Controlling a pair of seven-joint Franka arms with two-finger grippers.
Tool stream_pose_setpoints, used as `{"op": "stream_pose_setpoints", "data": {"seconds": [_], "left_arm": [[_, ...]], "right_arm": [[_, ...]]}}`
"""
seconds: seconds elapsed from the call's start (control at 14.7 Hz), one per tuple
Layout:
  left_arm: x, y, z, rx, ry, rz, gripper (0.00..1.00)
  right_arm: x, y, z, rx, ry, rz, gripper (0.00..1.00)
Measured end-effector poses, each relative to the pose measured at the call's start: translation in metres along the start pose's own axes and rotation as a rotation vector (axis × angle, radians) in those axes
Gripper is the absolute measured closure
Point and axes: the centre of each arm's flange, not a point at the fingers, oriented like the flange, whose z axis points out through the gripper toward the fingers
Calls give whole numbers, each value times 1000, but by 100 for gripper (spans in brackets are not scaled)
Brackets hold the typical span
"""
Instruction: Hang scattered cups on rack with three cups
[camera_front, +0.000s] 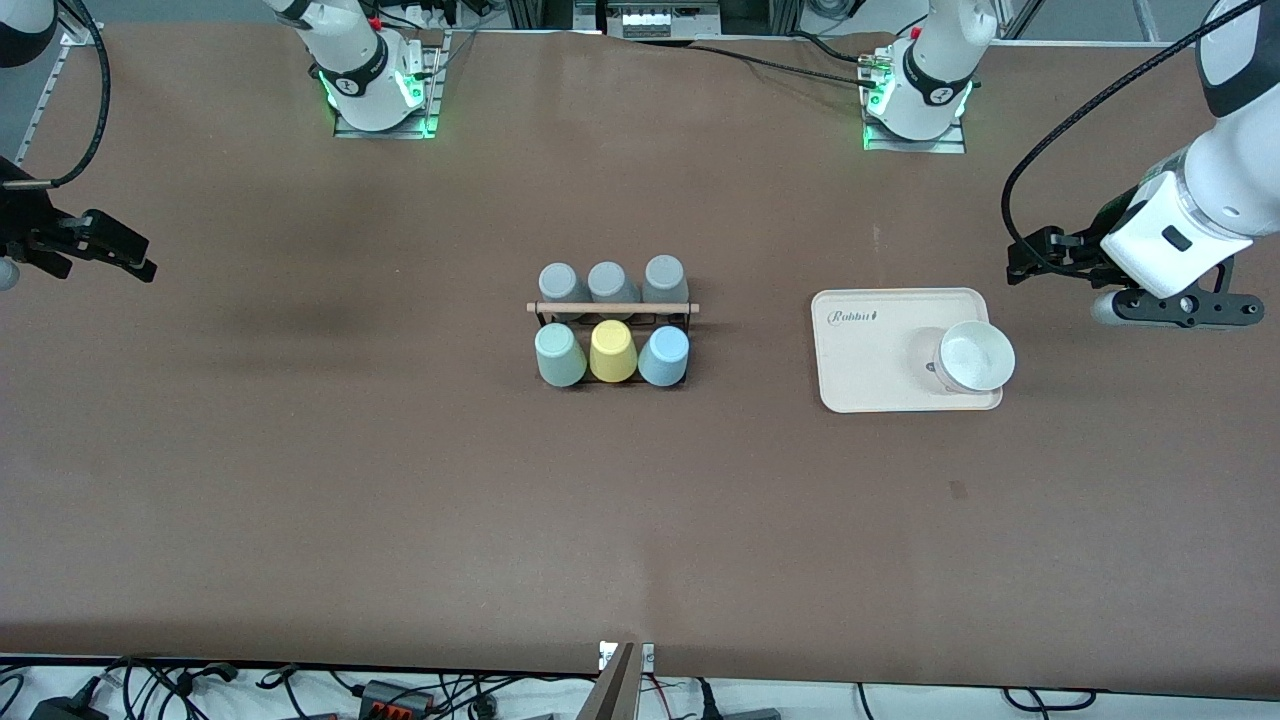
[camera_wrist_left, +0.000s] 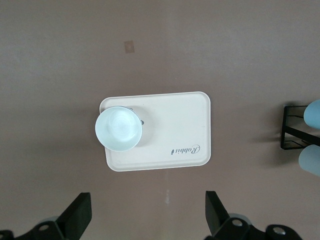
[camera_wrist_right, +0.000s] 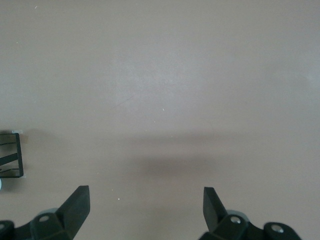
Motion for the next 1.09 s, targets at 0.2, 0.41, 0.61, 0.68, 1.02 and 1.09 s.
{"op": "stream_pose_setpoints", "data": {"seconds": [0.2,0.41,0.61,0.68,1.02,1.09], "left_arm": [[0,-1,0,0,0,-2,0],[0,0,0,0,0,-1,0],[0,0,0,0,0,0,0],[0,0,0,0,0,0,0],[0,1,0,0,0,2,0],[0,1,0,0,-1,2,0]], "right_arm": [[0,-2,0,0,0,-4,0],[0,-8,0,1,1,-14,0],[0,-5,0,0,1,-9,0],[0,0,0,0,1,-1,0],[0,3,0,0,0,0,0],[0,2,-1,0,1,-2,0]]}}
